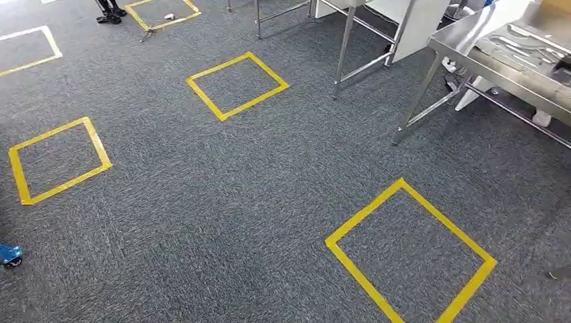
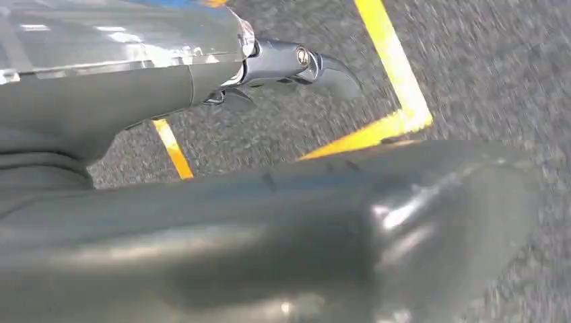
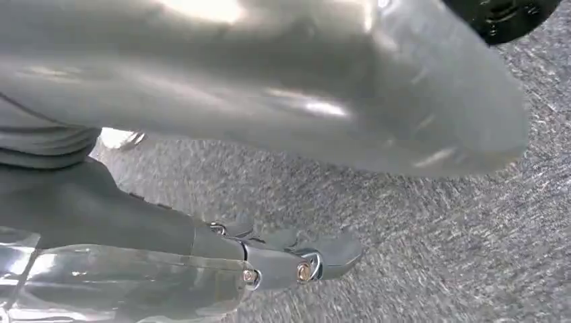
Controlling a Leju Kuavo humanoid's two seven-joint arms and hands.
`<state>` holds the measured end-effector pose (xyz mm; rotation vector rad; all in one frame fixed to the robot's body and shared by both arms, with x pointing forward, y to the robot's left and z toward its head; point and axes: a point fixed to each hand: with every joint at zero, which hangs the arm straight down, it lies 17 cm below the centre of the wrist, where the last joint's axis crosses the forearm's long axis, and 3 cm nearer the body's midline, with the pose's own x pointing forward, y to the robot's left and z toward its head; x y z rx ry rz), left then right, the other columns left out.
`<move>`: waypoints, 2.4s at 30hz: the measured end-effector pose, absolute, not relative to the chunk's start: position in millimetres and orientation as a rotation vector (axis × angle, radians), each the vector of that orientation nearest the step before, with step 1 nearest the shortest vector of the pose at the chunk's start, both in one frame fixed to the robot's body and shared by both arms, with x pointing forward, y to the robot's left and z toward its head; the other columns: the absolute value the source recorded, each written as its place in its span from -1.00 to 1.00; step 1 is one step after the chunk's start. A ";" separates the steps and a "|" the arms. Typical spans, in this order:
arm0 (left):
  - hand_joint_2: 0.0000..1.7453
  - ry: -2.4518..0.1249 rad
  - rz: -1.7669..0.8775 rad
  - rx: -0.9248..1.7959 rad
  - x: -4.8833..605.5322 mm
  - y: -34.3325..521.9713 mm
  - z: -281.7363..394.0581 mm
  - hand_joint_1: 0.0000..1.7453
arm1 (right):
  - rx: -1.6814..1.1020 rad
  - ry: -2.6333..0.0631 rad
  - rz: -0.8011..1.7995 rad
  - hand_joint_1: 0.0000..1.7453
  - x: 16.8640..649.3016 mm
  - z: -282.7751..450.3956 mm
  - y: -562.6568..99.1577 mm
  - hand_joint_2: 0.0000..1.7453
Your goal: Take the parts from the cabinet and place them on the table.
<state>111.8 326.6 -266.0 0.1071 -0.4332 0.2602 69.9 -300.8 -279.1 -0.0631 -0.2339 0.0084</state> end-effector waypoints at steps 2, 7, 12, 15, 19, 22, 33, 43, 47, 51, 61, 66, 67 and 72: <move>-1.00 -0.434 0.260 0.107 112.4 326.5 -265.9 -1.00 | -0.062 -0.237 0.009 -1.00 70.3 -279.0 -300.5 -1.00; -1.00 -0.431 0.262 0.105 110.5 325.2 -266.3 -1.00 | -0.064 -0.251 0.012 -1.00 74.9 -278.2 -302.9 -1.00; -1.00 -0.437 0.262 0.105 115.4 325.9 -265.4 -1.00 | -0.061 -0.245 0.013 -1.00 70.2 -278.7 -301.5 -1.00; -1.00 -0.432 0.262 0.106 111.8 326.5 -266.0 -1.00 | -0.060 -0.246 0.015 -1.00 70.9 -278.6 -301.2 -1.00; -1.00 -0.437 0.263 0.107 114.5 327.1 -265.4 -1.00 | -0.063 -0.246 0.016 -1.00 70.6 -278.6 -302.7 -1.00; -1.00 -0.432 0.265 0.107 110.1 327.6 -266.1 -1.00 | -0.063 -0.257 0.016 -1.00 77.7 -277.7 -302.8 -1.00; -1.00 -0.439 0.263 0.099 113.1 326.3 -265.4 -1.00 | -0.063 -0.248 0.018 -1.00 71.1 -278.6 -302.4 -1.00; -1.00 -0.445 0.267 0.096 117.0 326.8 -264.6 -1.00 | -0.062 -0.249 0.024 -1.00 72.3 -278.4 -302.4 -1.00; -1.00 -0.441 0.267 0.099 112.5 327.4 -265.3 -1.00 | -0.060 -0.249 0.027 -1.00 72.2 -278.4 -301.7 -1.00; -1.00 -0.451 0.267 0.100 117.1 328.4 -264.1 -1.00 | -0.059 -0.257 0.030 -1.00 72.9 -278.2 -300.8 -1.00; -1.00 -0.448 0.273 0.099 114.6 328.5 -264.5 -1.00 | -0.056 -0.261 0.033 -1.00 73.0 -278.0 -299.7 -1.00; -1.00 -0.451 0.276 0.093 116.7 326.0 -264.2 -1.00 | -0.058 -0.261 0.035 -1.00 73.5 -278.0 -301.0 -1.00; -1.00 -0.450 0.278 0.094 116.1 326.1 -264.3 -1.00 | -0.059 -0.261 0.035 -1.00 74.0 -277.9 -301.6 -1.00; -1.00 -0.447 0.284 0.099 113.9 328.2 -264.7 -1.00 | -0.058 -0.257 0.041 -1.00 73.2 -278.1 -300.2 -1.00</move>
